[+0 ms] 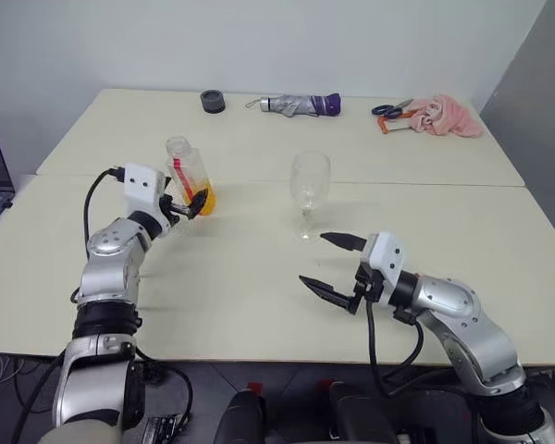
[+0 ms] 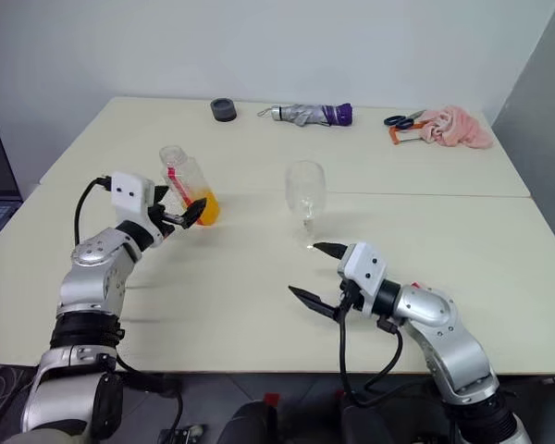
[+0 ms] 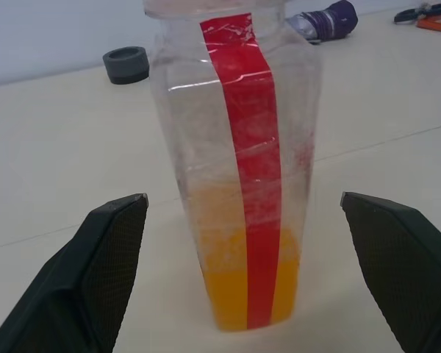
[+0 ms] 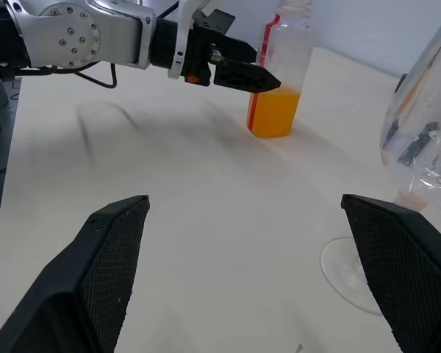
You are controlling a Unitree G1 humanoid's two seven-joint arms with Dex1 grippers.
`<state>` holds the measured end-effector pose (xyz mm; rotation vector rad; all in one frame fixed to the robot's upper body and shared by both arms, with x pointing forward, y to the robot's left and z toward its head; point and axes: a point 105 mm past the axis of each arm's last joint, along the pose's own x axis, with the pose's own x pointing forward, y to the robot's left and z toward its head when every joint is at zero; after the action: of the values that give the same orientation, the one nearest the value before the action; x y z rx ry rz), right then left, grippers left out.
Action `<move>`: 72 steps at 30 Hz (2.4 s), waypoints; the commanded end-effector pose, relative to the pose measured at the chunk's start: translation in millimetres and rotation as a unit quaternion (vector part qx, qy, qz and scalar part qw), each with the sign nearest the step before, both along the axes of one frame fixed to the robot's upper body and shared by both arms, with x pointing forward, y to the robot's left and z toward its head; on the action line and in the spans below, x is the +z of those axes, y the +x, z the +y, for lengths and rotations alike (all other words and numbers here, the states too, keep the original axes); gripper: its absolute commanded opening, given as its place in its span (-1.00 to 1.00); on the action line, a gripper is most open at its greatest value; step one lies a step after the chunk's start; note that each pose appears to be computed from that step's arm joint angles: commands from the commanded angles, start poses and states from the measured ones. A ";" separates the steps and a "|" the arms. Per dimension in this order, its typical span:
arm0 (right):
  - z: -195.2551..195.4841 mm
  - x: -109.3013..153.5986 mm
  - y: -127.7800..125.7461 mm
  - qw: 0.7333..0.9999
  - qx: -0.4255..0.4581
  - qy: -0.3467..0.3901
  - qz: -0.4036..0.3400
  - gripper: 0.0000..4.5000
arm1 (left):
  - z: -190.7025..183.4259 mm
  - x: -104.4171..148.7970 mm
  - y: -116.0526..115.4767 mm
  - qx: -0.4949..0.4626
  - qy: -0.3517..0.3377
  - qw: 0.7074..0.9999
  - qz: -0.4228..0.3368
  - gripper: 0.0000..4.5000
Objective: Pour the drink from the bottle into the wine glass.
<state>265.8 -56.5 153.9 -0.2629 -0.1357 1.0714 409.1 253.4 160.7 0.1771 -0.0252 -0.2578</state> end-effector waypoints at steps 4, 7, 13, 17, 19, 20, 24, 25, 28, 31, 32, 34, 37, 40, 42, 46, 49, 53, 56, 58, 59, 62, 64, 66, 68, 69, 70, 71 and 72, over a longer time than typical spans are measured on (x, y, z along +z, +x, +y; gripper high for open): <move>8.7 25.9 -5.3 0.999 0.021 0.025 -0.040 0.98 | 1.4 20.5 11.4 0.005 0.007 0.999 -0.034 1.00; 11.8 33.2 -7.0 0.998 0.031 0.044 -0.038 0.98 | 1.7 22.0 14.4 0.007 0.005 0.999 -0.036 1.00; 16.9 36.5 -11.3 0.997 0.063 0.039 -0.036 0.98 | 0.0 22.2 17.1 0.004 0.003 0.999 -0.038 1.00; 18.5 36.3 -9.6 0.996 0.070 0.029 -0.039 0.98 | 1.2 22.7 18.4 0.006 -0.002 0.999 -0.039 1.00; 19.2 35.7 -8.8 0.996 0.071 0.024 -0.043 0.98 | 1.6 24.8 18.7 0.004 0.000 0.999 -0.041 1.00; 19.6 34.9 -8.7 0.996 0.072 0.021 -0.044 1.00 | 1.3 26.4 18.9 0.002 -0.001 0.999 -0.043 0.92; 20.4 33.9 -8.3 0.996 0.074 0.017 -0.046 1.00 | 0.9 28.2 19.8 0.000 -0.004 0.999 -0.045 0.46; 20.5 33.8 -8.1 0.996 0.074 0.016 -0.047 1.00 | 0.5 28.0 19.9 -0.002 -0.005 0.999 -0.045 0.33; 20.1 34.1 -7.1 0.996 0.073 0.015 -0.049 1.00 | -0.3 28.3 20.1 -0.004 -0.008 0.999 -0.045 -0.09; 18.6 34.3 -6.3 0.996 0.069 0.014 -0.052 1.00 | -1.2 28.9 20.0 -0.004 -0.012 0.999 -0.046 -0.23; 17.4 34.8 -5.8 0.996 0.065 0.014 -0.053 1.00 | -3.2 30.6 19.8 -0.006 -0.012 0.999 -0.049 -0.24; 14.4 37.0 -4.6 0.997 0.054 0.018 -0.056 1.00 | -9.4 37.3 19.4 -0.012 -0.011 0.998 -0.061 -0.24; 6.6 44.1 -0.7 0.997 0.025 0.035 -0.056 1.00 | -24.6 54.2 17.6 -0.033 0.013 0.995 -0.091 -0.24; -6.0 55.3 2.4 0.997 -0.012 0.064 -0.049 1.00 | -50.5 79.1 13.6 -0.071 0.053 0.987 -0.135 -0.24; -11.0 58.5 2.2 0.996 -0.024 0.070 -0.046 1.00 | -63.7 90.3 11.8 -0.088 0.080 0.981 -0.155 -0.24; -22.0 64.4 8.7 0.993 -0.064 0.081 -0.048 1.00 | -95.0 108.1 9.4 -0.128 0.177 0.954 -0.204 -0.24; -24.8 71.6 12.4 0.990 -0.082 0.098 -0.053 1.00 | -109.8 116.2 8.9 -0.145 0.242 0.929 -0.239 -0.25; -24.7 76.1 14.2 0.987 -0.094 0.115 -0.060 1.00 | -123.1 121.2 9.4 -0.161 0.291 0.904 -0.269 -0.25; -21.0 72.8 14.2 0.988 -0.093 0.114 -0.050 1.00 | -136.5 123.5 8.5 -0.178 0.347 0.871 -0.300 -0.25; -21.0 72.4 17.3 0.987 -0.106 0.113 -0.053 1.00 | -143.9 125.5 8.3 -0.183 0.371 0.853 -0.319 -0.25; -21.4 72.5 19.2 0.986 -0.113 0.113 -0.055 1.00 | -146.4 126.1 8.4 -0.185 0.378 0.846 -0.326 -0.25; -21.7 70.9 23.9 0.984 -0.127 0.110 -0.056 1.00 | -149.9 127.8 9.6 -0.184 0.397 0.832 -0.342 -0.25; -20.7 70.6 24.9 0.984 -0.130 0.112 -0.057 1.00 | -152.0 128.6 10.1 -0.185 0.406 0.824 -0.350 -0.25; -19.9 70.8 26.1 0.982 -0.135 0.114 -0.061 1.00 | -154.5 129.1 10.3 -0.185 0.417 0.814 -0.358 -0.25; -18.3 70.0 27.6 0.981 -0.142 0.109 -0.069 1.00 | -156.8 129.8 10.0 -0.185 0.435 0.800 -0.368 -0.25; -17.4 69.7 27.8 0.981 -0.144 0.109 -0.072 1.00 | -157.4 130.4 10.0 -0.184 0.442 0.795 -0.373 -0.25; -16.9 69.4 27.9 0.981 -0.145 0.108 -0.074 1.00 | -157.6 130.8 10.1 -0.183 0.445 0.792 -0.376 -0.25; -16.4 69.3 28.0 0.980 -0.146 0.109 -0.075 1.00 | -157.8 131.0 10.3 -0.182 0.449 0.788 -0.379 -0.25; -15.9 68.5 27.5 0.980 -0.146 0.109 -0.076 1.00 | -158.4 132.0 10.3 -0.181 0.453 0.785 -0.382 -0.25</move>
<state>298.0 -75.0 209.7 -0.1477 -0.2719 0.7336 425.2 97.9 265.3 1.2365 -0.6649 -0.6041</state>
